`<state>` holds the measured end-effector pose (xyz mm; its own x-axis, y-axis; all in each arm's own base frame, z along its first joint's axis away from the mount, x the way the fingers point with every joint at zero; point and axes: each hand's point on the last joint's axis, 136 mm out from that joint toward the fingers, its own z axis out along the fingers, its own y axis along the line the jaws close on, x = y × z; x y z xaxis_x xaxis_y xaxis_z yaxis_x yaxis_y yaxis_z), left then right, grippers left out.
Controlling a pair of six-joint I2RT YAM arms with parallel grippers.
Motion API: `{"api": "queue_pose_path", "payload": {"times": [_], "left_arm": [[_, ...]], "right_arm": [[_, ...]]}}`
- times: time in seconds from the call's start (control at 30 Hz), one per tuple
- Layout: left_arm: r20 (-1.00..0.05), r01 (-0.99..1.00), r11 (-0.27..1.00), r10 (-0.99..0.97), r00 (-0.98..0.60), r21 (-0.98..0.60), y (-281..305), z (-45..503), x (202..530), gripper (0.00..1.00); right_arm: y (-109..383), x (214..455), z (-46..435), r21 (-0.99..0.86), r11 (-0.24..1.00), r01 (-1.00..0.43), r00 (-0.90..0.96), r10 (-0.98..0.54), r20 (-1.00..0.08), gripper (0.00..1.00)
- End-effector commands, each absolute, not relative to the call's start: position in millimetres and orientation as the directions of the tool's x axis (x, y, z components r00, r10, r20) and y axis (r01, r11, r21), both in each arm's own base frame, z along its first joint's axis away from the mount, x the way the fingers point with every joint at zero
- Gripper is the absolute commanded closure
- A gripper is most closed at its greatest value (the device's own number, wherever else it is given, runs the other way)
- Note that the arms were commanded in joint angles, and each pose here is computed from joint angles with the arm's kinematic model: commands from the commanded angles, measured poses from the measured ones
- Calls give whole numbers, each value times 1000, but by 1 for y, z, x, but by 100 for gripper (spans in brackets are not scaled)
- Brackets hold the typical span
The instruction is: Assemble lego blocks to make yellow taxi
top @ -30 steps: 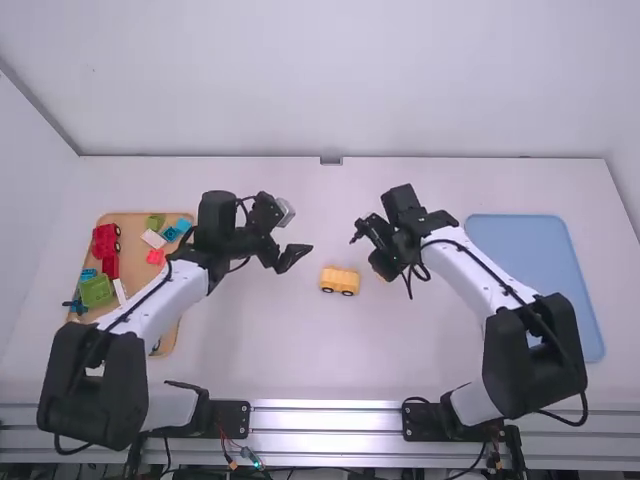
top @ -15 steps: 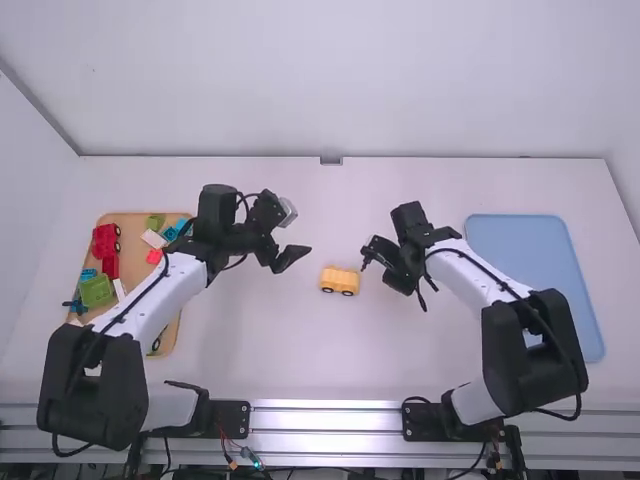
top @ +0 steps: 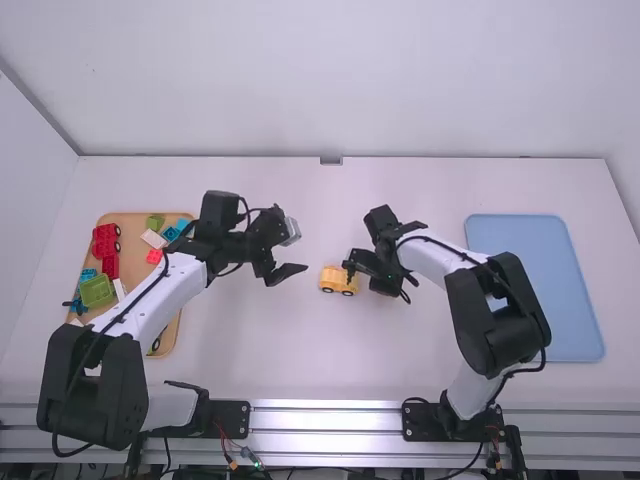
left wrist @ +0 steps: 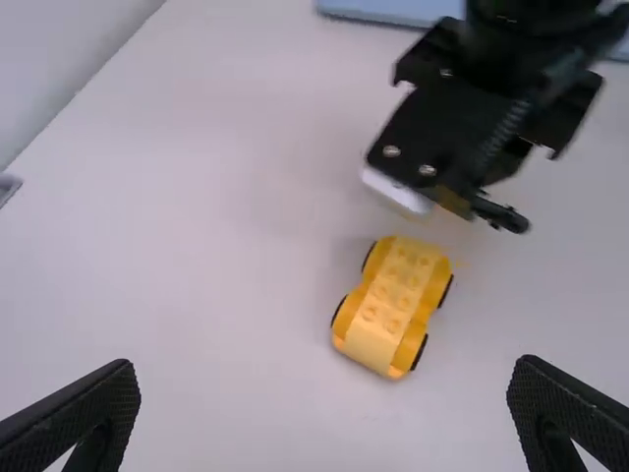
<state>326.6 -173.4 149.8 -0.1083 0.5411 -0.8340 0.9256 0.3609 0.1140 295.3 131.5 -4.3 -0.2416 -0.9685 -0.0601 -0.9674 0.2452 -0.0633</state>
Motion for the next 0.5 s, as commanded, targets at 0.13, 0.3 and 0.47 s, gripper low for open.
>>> {"api": "queue_pose_path", "payload": {"times": [0.13,0.3,0.47], "left_arm": [[-843,959,155,523,123,237,-187,148,304,1],[-845,956,156,516,137,250,-187,143,303,1],[-838,950,164,527,142,264,-186,142,306,1]], "right_arm": [[126,299,-3,-57,259,-964,-255,-965,-60,80],[126,299,-3,-55,264,-963,-260,-964,-62,44],[130,302,-2,-65,259,-964,-255,-964,-71,2]]}}
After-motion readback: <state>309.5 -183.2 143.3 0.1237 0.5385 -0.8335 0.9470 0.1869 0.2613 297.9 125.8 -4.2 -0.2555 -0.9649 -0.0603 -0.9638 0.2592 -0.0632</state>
